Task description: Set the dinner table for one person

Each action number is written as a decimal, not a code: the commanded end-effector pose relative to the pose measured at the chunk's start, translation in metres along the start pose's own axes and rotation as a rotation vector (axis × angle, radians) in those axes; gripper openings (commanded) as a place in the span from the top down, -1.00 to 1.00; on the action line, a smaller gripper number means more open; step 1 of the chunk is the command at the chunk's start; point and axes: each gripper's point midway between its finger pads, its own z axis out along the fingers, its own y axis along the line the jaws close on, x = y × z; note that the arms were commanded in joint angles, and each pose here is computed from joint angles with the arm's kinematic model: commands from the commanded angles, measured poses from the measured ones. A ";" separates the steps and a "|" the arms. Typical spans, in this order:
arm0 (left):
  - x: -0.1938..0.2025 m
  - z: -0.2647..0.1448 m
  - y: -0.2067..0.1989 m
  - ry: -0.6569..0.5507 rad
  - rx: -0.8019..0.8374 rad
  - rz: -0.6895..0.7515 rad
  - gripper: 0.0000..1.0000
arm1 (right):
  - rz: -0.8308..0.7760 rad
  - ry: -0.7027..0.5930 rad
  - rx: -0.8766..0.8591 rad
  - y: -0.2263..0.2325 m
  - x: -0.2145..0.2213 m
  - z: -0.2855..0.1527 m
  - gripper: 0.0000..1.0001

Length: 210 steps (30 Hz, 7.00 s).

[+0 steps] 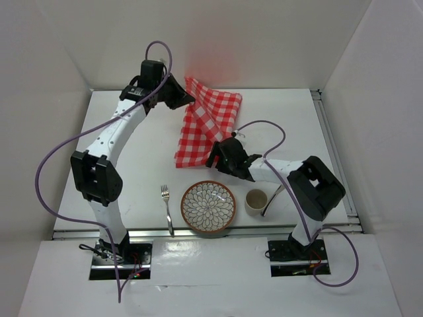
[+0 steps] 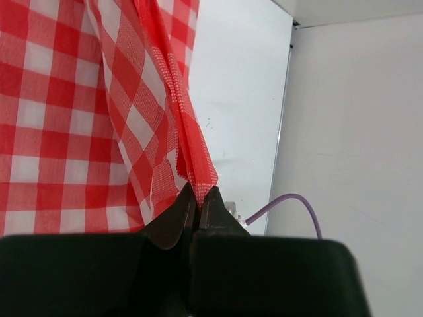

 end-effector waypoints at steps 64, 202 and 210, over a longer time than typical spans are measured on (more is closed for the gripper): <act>0.021 -0.072 0.215 0.040 -0.117 -0.123 1.00 | 0.506 0.115 0.008 -0.099 -0.097 -0.060 -0.71; 0.018 -0.067 0.300 0.170 -0.630 -0.123 -0.92 | 0.284 0.075 0.319 -0.162 -0.121 -0.056 -0.79; 0.050 -0.051 0.321 0.237 -0.591 -0.260 -0.91 | 0.566 0.129 0.100 -0.159 -0.088 -0.055 -0.76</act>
